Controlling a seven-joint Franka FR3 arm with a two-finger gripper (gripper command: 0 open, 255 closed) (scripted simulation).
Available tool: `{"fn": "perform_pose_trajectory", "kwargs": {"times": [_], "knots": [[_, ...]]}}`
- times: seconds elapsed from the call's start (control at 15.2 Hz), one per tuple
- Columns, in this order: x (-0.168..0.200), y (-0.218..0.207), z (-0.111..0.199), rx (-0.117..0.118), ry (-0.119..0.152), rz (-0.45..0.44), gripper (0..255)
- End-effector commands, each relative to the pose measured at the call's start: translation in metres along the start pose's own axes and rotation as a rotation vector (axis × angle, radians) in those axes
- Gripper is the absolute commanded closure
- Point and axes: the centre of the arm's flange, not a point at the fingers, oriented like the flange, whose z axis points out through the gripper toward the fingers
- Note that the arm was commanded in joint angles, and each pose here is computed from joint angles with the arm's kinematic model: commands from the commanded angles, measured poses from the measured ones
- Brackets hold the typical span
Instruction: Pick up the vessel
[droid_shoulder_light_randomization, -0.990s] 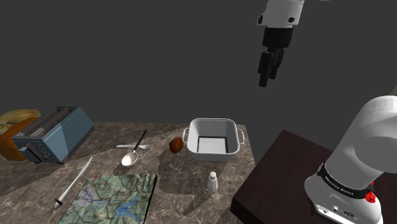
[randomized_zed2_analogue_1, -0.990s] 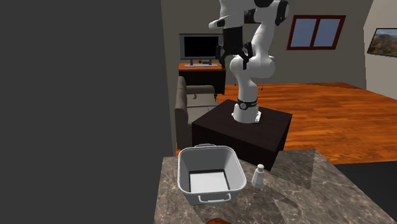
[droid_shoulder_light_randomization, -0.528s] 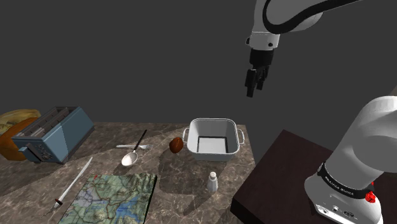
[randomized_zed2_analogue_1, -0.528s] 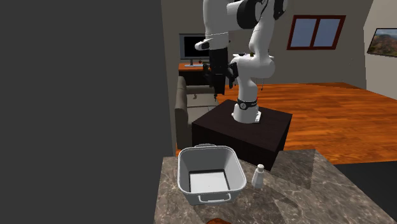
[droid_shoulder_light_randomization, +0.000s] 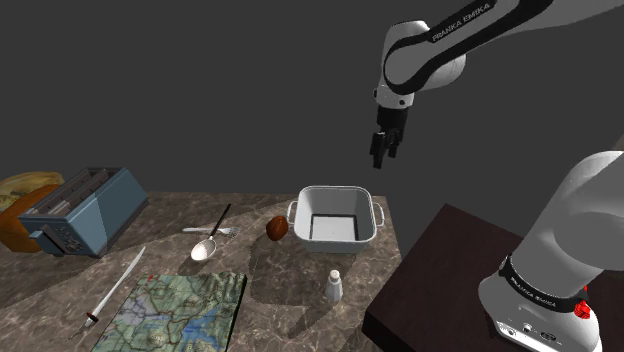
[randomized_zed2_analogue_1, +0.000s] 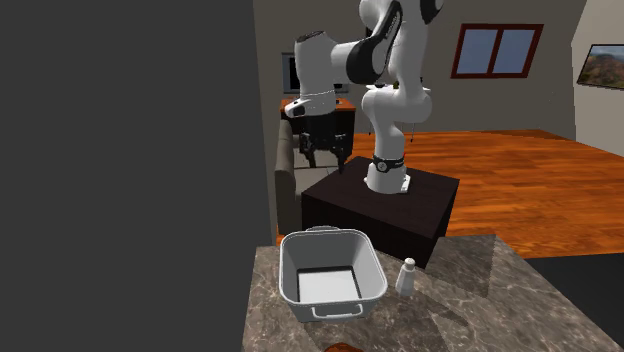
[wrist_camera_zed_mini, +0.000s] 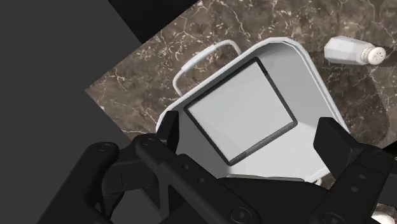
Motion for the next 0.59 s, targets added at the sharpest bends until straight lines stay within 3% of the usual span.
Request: {"fn": "perform_pose_trajectory", "kwargs": {"times": [0.0,0.53], "knots": [[0.015,0.013,0.019,0.001,0.002,0.004,0],[0.069,0.063,0.096,0.009,0.0,0.018,0]]}}
